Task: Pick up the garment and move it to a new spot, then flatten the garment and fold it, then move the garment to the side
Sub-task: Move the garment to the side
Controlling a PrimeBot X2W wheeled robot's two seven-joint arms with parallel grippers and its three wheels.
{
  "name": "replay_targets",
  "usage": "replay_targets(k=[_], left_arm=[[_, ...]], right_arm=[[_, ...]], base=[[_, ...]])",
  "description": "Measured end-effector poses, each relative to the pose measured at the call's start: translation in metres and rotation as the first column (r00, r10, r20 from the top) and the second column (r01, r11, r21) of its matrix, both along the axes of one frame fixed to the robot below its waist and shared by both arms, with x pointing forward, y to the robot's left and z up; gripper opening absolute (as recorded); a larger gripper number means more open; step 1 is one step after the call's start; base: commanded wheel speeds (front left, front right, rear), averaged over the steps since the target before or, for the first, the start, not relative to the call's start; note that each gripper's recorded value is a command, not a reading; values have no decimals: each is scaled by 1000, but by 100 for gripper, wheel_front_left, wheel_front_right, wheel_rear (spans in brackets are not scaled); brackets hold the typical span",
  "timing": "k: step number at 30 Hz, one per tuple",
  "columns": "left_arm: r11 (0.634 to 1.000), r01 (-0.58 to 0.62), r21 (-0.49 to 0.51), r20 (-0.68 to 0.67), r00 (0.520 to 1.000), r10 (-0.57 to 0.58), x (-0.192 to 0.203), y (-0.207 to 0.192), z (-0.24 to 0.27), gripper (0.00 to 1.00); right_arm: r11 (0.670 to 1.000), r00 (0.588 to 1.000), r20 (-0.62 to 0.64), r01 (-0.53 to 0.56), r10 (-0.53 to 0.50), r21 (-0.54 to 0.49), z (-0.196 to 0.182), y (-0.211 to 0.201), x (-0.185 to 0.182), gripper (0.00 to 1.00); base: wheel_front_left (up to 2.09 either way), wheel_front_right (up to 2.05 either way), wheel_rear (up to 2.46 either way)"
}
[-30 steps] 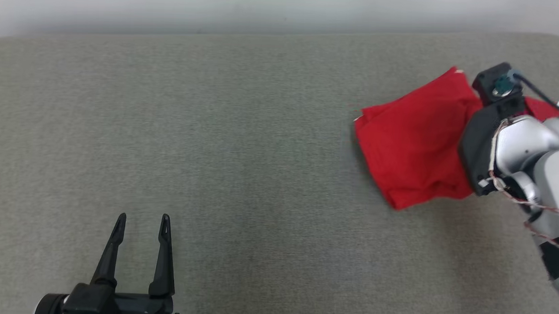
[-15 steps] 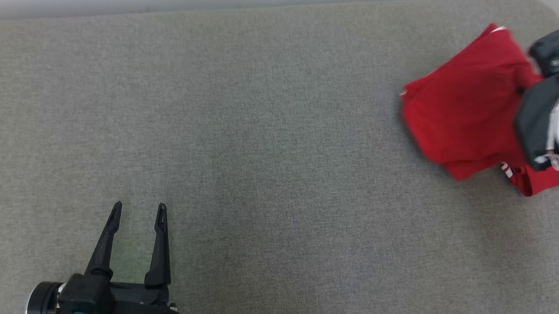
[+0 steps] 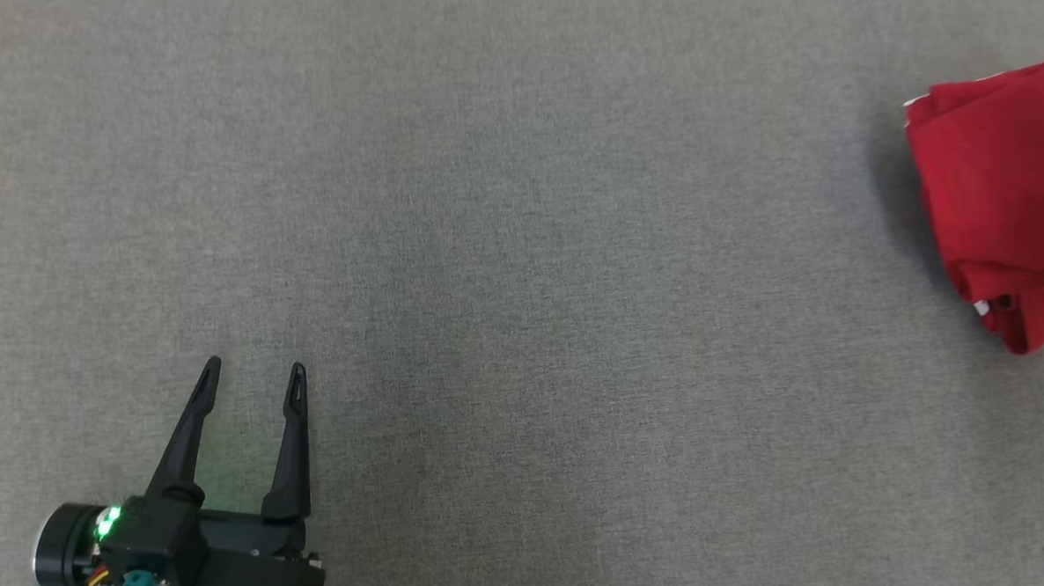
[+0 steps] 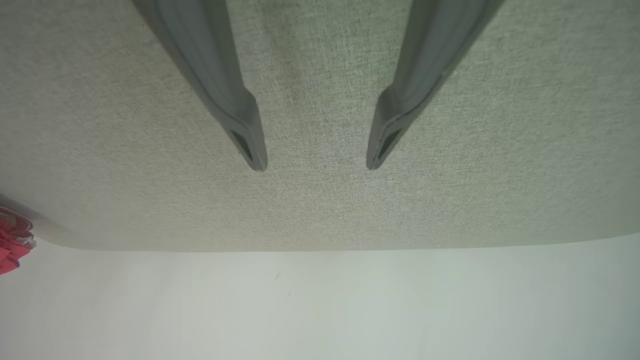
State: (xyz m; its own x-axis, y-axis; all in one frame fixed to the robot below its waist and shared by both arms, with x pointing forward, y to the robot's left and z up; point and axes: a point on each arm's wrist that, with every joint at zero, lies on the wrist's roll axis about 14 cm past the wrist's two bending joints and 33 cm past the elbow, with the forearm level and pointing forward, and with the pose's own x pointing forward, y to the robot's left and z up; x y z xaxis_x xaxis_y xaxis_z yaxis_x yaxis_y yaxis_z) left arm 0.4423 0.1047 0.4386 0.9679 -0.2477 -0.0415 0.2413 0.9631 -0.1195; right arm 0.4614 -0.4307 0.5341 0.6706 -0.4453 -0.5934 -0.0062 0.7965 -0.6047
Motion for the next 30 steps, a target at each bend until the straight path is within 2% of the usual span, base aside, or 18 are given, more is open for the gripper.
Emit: replay_targets(k=[4,9,12,13,14,23,27,30], left_arm=[[1000,16,19,-4,1000,-16,5,0,-6,100],[999,19,38,-17,1000,-18,8,3,-15,100],[999,21,42,-31,999,-20,9,4,-22,100],[999,23,43,-32,999,-21,10,3,-23,100],[999,25,43,-34,999,-24,10,3,-23,100],[997,57,45,-10,998,-57,7,-7,-13,100],[996,84,36,27,996,-85,1,-16,4,100],[996,86,24,44,995,-87,-6,-16,14,100]], right_arm=[[1000,999,33,28,-28,-12,-12,-15,2,0],[992,995,47,92,-88,-82,-19,-47,0,0],[988,989,64,140,-136,-72,-27,-59,-3,0],[986,987,57,151,-147,-67,-32,-61,-4,27],[987,987,62,149,-146,-57,-37,-59,-3,100],[995,976,200,90,-80,-41,-21,-43,5,100],[1000,956,294,11,-13,10,-9,-14,10,100],[997,935,353,-51,26,62,-13,16,8,100]], base=[[0,0,0],[0,0,0],[0,0,0],[0,0,0],[0,0,0],[0,0,0],[0,0,0],[0,0,0]])
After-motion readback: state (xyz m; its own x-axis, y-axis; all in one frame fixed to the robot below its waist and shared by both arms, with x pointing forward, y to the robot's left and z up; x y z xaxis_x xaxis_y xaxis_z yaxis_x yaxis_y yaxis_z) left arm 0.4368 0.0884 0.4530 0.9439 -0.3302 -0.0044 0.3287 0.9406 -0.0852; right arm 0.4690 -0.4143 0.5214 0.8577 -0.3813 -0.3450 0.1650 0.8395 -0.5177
